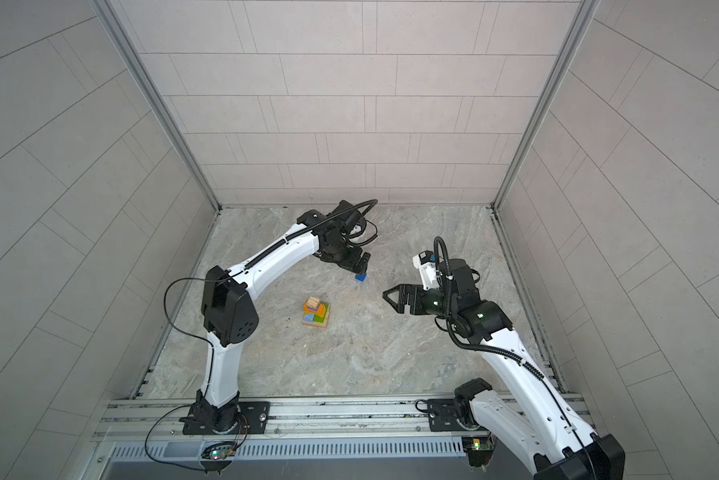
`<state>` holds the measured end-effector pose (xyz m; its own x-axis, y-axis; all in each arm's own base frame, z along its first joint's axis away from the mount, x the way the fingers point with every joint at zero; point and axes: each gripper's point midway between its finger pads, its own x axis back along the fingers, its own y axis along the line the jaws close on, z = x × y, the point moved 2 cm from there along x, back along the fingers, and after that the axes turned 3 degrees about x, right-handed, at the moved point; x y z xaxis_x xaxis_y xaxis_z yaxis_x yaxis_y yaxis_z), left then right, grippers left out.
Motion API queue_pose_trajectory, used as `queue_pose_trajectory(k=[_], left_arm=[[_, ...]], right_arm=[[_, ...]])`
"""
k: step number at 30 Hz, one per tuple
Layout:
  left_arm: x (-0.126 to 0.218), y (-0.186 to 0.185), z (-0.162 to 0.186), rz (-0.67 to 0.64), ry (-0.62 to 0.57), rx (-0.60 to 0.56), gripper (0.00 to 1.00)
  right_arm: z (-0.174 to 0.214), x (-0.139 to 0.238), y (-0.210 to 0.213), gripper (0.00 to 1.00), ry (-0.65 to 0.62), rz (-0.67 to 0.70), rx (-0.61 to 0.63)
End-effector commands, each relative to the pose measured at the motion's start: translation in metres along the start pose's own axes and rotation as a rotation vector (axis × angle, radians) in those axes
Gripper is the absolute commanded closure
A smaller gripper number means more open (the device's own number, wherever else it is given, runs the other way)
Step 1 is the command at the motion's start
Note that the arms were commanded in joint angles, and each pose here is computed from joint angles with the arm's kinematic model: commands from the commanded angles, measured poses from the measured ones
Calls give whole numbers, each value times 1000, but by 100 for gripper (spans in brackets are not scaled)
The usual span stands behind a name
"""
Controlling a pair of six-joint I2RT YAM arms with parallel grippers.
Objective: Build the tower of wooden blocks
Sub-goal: 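Move the left gripper over the blue cube while the right arm swings aside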
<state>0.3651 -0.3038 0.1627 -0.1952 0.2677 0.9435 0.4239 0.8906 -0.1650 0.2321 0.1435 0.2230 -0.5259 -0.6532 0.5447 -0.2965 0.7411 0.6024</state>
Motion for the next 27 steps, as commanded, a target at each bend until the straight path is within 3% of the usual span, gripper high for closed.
queue_pose_trajectory(k=[1, 10, 17, 27], left_arm=[[-11, 2, 4, -69, 31, -22, 3], [-52, 3, -1, -121, 64, -6, 9], [-68, 4, -15, -143, 40, 19, 19], [-91, 9, -27, -183, 34, 18, 23]], right_arm=[[-2, 1, -4, 2, -15, -37, -81], [15, -4, -13, 3, 31, -64, -113], [17, -7, -13, 4, 42, -76, -123], [15, -7, -12, 4, 46, -79, -124]])
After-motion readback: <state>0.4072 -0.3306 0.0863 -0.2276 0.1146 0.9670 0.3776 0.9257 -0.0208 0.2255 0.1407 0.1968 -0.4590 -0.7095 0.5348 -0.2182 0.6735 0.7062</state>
